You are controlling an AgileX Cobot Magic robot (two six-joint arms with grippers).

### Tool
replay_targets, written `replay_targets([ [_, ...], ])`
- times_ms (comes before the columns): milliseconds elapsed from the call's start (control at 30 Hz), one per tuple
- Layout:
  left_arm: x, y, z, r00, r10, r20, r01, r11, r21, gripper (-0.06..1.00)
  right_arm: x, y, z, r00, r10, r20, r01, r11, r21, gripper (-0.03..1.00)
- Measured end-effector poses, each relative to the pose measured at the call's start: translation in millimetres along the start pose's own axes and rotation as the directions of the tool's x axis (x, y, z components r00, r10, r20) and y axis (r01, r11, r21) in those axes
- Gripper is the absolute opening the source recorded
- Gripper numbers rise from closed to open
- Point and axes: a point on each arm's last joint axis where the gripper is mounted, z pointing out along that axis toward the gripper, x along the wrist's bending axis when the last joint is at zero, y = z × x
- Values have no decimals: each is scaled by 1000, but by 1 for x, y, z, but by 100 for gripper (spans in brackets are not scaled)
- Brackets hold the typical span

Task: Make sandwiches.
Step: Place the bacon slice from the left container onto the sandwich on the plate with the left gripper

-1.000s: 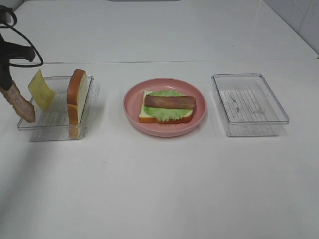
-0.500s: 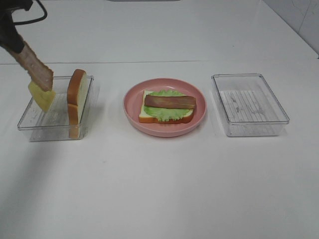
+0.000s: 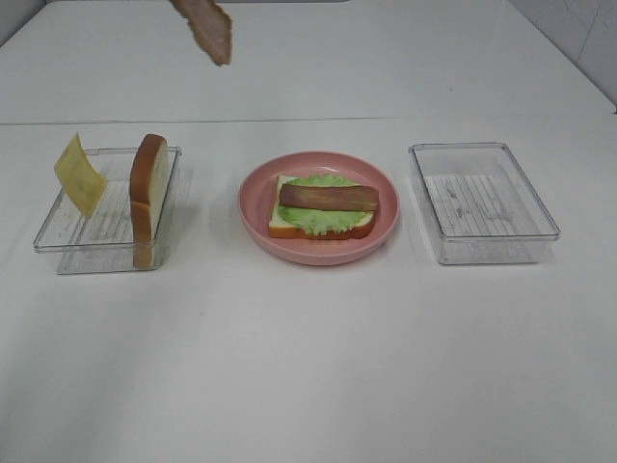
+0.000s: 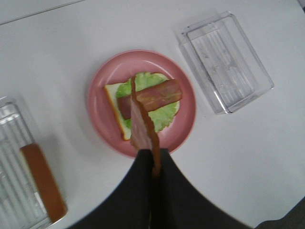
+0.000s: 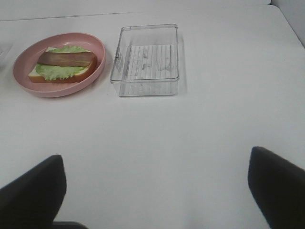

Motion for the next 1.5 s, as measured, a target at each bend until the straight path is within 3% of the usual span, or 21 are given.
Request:
replay_targets([
  [433, -46, 5, 134, 983, 24, 181, -48, 990, 130, 0, 0, 0, 0, 1000, 0, 0, 0, 1000, 0, 98],
  [533, -48, 5, 141, 981, 21, 193, -47, 990, 130, 0, 0, 0, 0, 1000, 0, 0, 0, 1000, 0, 98],
  [600, -57, 0, 173, 970, 3, 241, -39, 989, 144, 0, 0, 0, 0, 1000, 0, 0, 0, 1000, 0, 98],
  [700, -58, -1, 180, 969, -3, 248, -34, 989, 147, 0, 0, 0, 0, 1000, 0, 0, 0, 1000, 0, 98],
  [800, -57, -10, 213, 961, -37, 273, -6, 988, 153, 0, 0, 0, 0, 1000, 0, 0, 0, 1000, 0, 98],
  [1200, -44, -25, 249, 965, -26, 261, -25, 981, 190, 0, 0, 0, 0, 1000, 0, 0, 0, 1000, 0, 98],
  [1300, -41, -26, 251, 972, -4, 236, -43, 980, 194, 0, 0, 0, 0, 1000, 0, 0, 0, 1000, 0, 98],
  [1500, -29, -27, 252, 992, 59, 113, -81, 975, 209, 0, 0, 0, 0, 1000, 0, 0, 0, 1000, 0, 98],
])
